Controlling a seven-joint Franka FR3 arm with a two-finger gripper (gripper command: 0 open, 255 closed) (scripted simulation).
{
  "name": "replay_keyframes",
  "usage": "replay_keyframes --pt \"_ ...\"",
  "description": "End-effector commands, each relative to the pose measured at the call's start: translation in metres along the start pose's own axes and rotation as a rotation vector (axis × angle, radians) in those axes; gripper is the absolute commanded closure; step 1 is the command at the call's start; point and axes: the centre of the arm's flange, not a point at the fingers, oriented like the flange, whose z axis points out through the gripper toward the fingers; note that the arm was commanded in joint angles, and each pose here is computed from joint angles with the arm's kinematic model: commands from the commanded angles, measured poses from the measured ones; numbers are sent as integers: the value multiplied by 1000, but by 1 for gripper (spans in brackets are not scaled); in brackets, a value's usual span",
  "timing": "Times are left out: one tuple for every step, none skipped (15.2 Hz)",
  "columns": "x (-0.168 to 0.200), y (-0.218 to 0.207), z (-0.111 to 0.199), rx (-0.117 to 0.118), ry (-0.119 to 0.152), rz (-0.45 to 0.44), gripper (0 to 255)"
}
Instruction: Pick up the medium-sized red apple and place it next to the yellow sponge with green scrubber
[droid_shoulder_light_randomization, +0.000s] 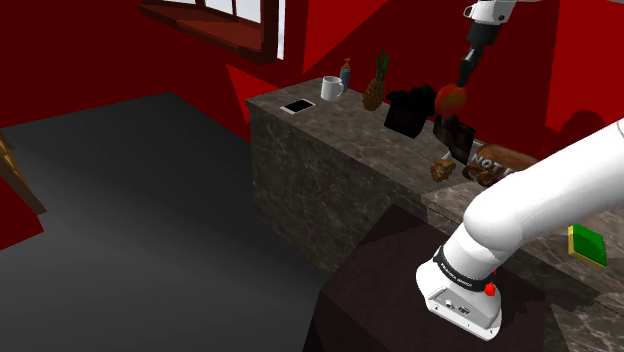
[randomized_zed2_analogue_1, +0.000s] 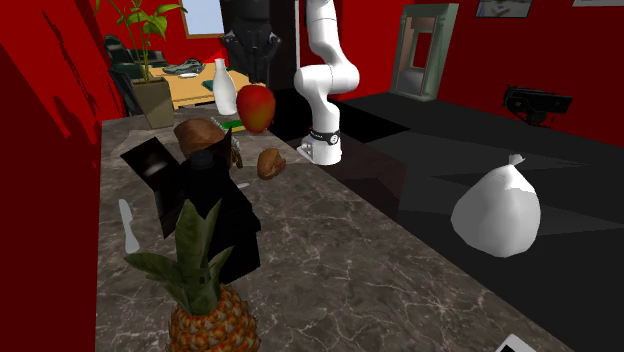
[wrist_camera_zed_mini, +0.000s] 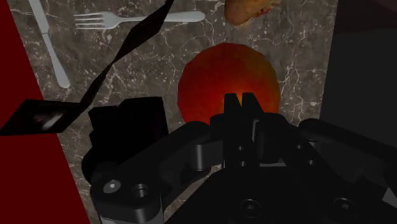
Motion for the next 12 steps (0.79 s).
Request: replay_keyframes --pt "-27 1 1 0 0 -1 255" --pt "-40 1 1 0 0 -1 255" --pt "-53 1 2 0 0 -1 255" --pt "-66 1 2 0 0 -1 255" --pt "-80 1 3 0 0 -1 255" --pt "-93 1 4 0 0 -1 255" --pt "-106 1 4 0 0 -1 255" --pt "-119 1 5 0 0 -1 255" --pt "-132 1 5 0 0 -1 255" --pt "-145 1 6 0 0 -1 255" --pt "-159 1 7 0 0 -1 255" --pt "-172 1 7 0 0 -1 255"
